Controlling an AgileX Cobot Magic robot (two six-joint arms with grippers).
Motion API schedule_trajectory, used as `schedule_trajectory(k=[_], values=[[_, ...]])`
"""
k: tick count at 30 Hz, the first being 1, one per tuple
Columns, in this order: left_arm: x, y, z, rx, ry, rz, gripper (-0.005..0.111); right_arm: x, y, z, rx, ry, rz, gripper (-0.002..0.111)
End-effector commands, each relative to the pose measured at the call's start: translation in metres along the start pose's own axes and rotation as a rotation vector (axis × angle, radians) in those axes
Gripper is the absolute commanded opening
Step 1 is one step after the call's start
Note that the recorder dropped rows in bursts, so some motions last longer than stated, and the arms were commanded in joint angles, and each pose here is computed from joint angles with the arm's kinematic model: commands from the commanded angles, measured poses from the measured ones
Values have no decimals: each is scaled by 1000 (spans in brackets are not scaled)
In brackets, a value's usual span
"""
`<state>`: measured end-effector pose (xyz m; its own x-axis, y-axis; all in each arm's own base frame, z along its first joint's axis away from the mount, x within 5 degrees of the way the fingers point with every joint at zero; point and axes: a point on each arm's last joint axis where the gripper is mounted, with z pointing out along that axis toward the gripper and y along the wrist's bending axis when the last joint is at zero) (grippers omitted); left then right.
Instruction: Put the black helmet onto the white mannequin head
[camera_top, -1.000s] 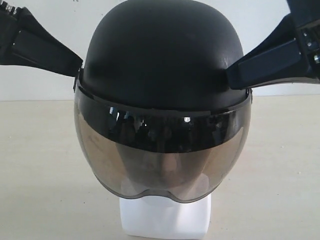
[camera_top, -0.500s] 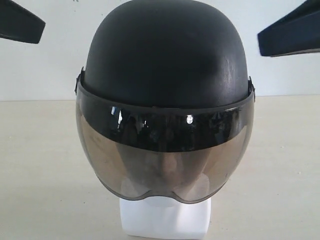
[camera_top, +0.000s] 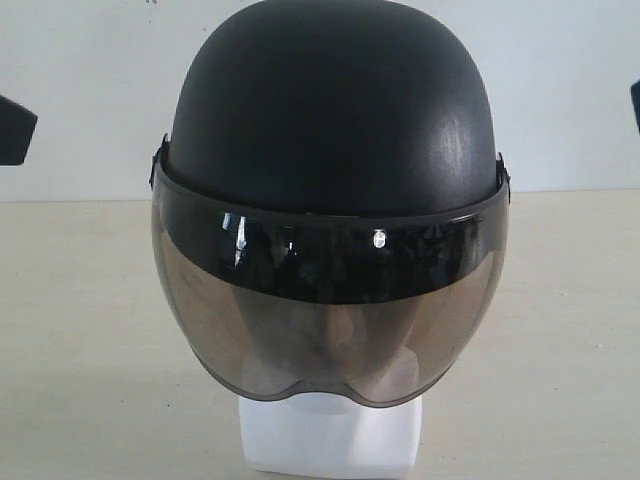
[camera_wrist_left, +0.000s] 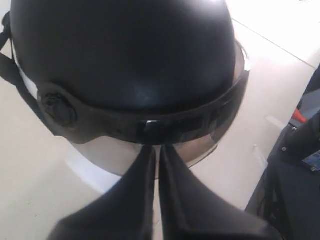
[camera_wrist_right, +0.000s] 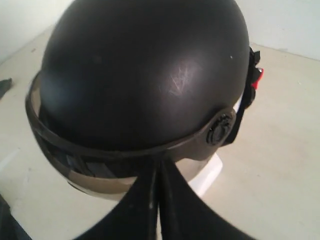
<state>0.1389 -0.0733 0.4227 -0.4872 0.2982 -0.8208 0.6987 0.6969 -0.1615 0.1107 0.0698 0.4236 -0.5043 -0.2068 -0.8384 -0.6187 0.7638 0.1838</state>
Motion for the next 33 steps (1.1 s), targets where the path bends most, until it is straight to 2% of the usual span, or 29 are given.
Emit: schedule_trajectory(k=[1,11,25,28,33], values=[[2,-16,-16,18,-90,6,4,8,-2,-1,24,81,-25,0],[9,-36,-40,6,-161,60,4,9,-1,-2,13,94,-19,0],[9,-36,-41,-7,-165,70,4,9,-1,-2,13,94,-20,0],[14,-30,-41,-77,-104,144,4,9,-1,-2,13,94,-21,0],[34,-22,-63,-328,17,254,4,9,-1,-2,13,94,-19,0]])
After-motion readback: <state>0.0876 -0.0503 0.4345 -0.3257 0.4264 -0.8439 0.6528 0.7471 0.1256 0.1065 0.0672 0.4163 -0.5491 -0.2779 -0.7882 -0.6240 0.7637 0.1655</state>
